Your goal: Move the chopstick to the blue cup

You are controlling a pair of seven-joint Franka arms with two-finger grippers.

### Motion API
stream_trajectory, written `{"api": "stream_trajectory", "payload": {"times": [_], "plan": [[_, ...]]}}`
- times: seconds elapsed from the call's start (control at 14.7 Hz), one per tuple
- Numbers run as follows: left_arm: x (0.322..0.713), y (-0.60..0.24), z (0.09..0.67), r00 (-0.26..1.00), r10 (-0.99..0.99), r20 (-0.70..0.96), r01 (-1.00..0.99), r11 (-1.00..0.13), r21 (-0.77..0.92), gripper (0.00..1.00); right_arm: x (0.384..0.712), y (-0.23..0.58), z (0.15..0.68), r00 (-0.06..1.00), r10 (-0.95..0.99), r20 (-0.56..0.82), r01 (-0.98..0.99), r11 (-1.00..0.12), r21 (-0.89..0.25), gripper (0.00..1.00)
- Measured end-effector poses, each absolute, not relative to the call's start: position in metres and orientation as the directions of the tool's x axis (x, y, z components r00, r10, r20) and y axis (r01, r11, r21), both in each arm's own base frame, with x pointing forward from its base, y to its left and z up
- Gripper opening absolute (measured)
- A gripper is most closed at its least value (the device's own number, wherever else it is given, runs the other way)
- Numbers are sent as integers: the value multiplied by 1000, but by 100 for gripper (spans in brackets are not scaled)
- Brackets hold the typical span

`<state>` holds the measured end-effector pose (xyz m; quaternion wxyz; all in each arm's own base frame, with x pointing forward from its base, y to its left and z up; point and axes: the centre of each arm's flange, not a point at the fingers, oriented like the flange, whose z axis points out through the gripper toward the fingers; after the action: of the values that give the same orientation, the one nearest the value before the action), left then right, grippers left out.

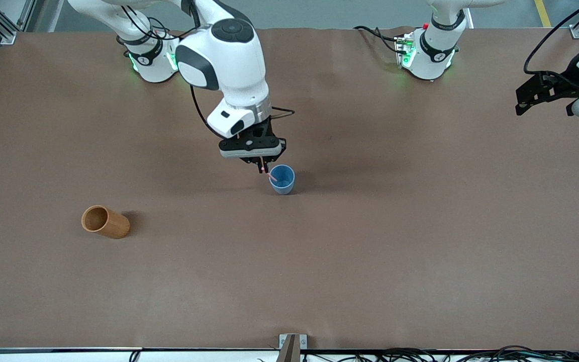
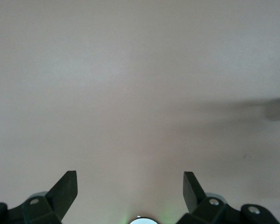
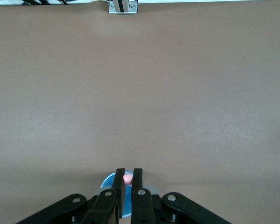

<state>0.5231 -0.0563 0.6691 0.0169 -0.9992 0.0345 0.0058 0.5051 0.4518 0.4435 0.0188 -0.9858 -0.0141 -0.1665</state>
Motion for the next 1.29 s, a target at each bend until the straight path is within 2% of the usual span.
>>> {"api": "stream_trajectory", "payload": {"times": [0.34, 0.41, 0.68, 0.75, 1.02, 1.29], "plan": [[522, -62, 666, 997, -78, -20, -79, -997, -25, 100, 506, 463, 393, 947, 50, 317, 48, -999, 13, 11], [522, -62, 665, 997, -79, -23, -80, -996, -25, 100, 506, 465, 390, 948, 52, 314, 50, -999, 14, 17], [522, -63, 664, 997, -79, -24, -80, -996, -25, 100, 508, 467, 398, 945, 33, 325, 35, -999, -1, 55], [522, -62, 664, 997, -79, -24, -80, -996, -25, 100, 512, 466, 404, 942, 25, 333, 29, -1000, -8, 67], [522, -62, 664, 997, -78, -24, -79, -997, -25, 100, 534, 445, 445, 927, -36, 373, -36, -999, -7, 100], [522, -62, 664, 997, -78, -28, -78, -997, -26, 100, 557, 379, 492, 943, -110, 313, -122, -992, 20, 100]]}}
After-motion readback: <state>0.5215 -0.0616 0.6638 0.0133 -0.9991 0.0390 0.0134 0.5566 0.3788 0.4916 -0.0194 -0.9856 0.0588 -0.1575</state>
